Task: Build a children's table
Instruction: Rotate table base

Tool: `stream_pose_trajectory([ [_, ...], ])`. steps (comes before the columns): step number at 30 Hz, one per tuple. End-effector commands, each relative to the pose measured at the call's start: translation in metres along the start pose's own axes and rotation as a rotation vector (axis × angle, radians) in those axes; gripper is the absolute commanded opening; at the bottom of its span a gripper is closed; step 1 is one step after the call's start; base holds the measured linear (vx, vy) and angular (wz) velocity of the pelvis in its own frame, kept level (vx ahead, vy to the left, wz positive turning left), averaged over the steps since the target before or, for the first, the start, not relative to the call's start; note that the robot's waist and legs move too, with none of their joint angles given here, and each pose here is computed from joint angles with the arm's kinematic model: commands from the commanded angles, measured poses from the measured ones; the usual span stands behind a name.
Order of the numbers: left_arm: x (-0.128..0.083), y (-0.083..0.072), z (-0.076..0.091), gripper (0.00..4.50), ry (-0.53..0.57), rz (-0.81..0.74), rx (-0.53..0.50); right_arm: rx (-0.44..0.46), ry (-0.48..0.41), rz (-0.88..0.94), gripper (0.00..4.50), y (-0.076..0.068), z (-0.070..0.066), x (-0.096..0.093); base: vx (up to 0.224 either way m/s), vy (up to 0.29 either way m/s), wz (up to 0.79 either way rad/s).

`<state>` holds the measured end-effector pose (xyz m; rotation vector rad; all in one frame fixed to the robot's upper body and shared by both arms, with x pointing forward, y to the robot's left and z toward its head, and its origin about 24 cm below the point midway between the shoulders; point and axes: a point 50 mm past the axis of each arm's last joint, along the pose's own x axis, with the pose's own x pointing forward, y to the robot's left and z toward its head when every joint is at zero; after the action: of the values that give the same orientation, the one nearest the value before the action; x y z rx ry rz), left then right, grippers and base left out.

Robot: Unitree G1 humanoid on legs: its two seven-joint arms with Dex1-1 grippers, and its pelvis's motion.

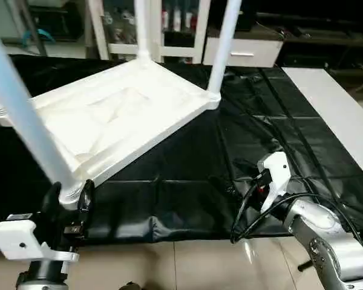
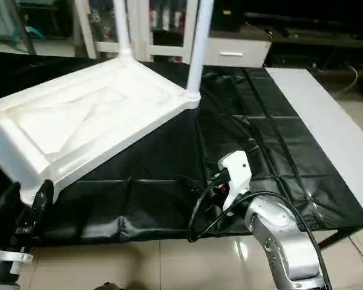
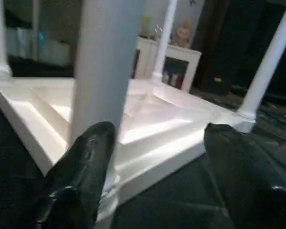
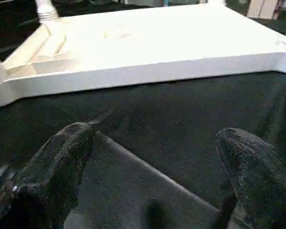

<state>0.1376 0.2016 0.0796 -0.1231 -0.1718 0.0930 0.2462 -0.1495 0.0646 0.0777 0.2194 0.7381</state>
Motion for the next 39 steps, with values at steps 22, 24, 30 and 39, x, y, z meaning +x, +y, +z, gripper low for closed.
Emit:
stream_pose_trajectory([
  [22, 0.119, -0.057, -0.025, 4.44, 0.165, -0.756, -0.070, -0.060, 0.063, 0.000, 4.50, 0.004, -0.001, 0.004, -0.005, 0.000, 0.00],
  [24, 0.132, -0.076, -0.027, 4.44, 0.174, -0.846, -0.065, -0.067, 0.062, -0.005, 4.50, 0.003, 0.000, 0.004, -0.025, 0.002, 0.02],
  [30, 0.182, -0.143, -0.036, 4.44, 0.152, -0.852, 0.079, -0.104, 0.047, -0.065, 4.50, -0.001, 0.004, 0.004, 0.000, 0.000, 0.00],
  [39, 0.193, -0.188, -0.040, 4.44, 0.170, -0.880, 0.053, -0.101, 0.038, -0.110, 4.50, 0.001, 0.005, -0.002, 0.000, 0.000, 0.00],
])
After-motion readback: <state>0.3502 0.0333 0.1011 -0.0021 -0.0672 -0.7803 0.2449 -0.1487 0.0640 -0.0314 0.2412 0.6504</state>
